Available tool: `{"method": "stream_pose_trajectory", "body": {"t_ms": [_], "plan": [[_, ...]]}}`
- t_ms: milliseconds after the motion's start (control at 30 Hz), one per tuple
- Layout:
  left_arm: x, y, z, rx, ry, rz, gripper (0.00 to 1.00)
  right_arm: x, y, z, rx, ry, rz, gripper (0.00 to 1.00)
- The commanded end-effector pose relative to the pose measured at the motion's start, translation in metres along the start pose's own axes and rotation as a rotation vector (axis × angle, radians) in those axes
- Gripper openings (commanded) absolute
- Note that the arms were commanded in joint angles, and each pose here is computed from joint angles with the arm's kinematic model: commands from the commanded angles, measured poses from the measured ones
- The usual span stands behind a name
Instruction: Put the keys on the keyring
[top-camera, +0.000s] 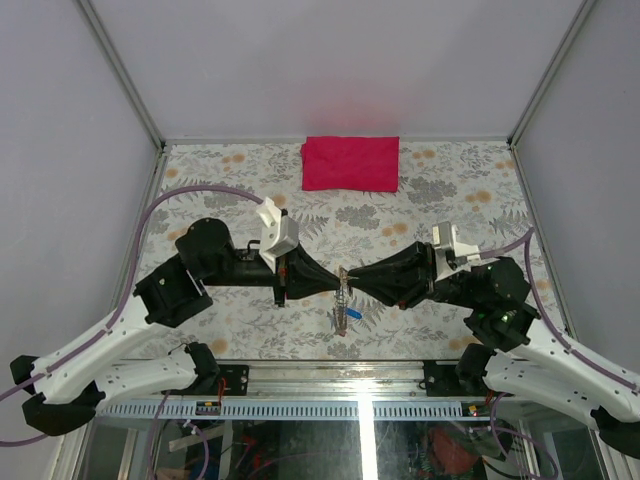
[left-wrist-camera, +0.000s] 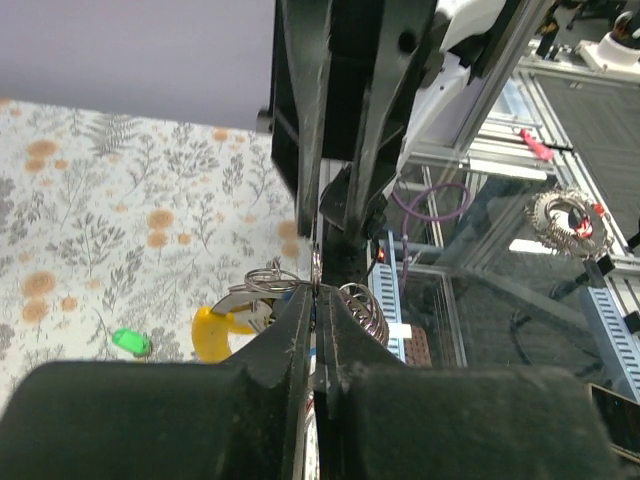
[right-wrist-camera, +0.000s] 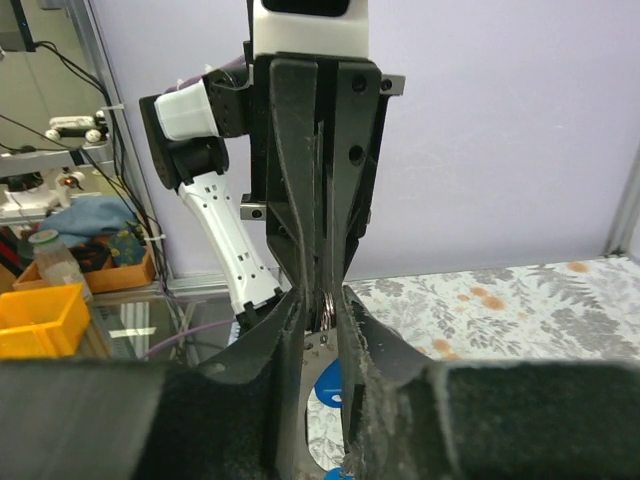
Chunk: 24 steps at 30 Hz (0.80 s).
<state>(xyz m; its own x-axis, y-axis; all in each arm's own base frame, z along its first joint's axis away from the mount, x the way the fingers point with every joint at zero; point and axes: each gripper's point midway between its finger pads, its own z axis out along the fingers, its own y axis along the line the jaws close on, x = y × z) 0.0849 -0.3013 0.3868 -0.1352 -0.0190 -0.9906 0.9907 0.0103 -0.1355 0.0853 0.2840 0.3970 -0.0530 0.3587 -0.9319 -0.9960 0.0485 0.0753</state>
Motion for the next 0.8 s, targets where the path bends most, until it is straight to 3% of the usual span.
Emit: {"method": "stream_pose_trajectory", "body": {"t_ms": [0, 333, 767], "plan": [[-0.002, 0.001, -0.006, -0.026, 0.079, 0.030, 0.00, -0.028, 0.000, -0.009, 0.044, -0.001, -0.122, 0.27], [0.028, 0.025, -0.016, -0.133, 0.332, 0.019, 0.00, 0.022, -0.015, -0.021, 0.087, 0.194, -0.136, 0.33], [0.048, 0.031, -0.027, -0.139, 0.589, 0.060, 0.00, 0.046, -0.017, -0.011, 0.030, 0.234, -0.122, 0.34]]}}
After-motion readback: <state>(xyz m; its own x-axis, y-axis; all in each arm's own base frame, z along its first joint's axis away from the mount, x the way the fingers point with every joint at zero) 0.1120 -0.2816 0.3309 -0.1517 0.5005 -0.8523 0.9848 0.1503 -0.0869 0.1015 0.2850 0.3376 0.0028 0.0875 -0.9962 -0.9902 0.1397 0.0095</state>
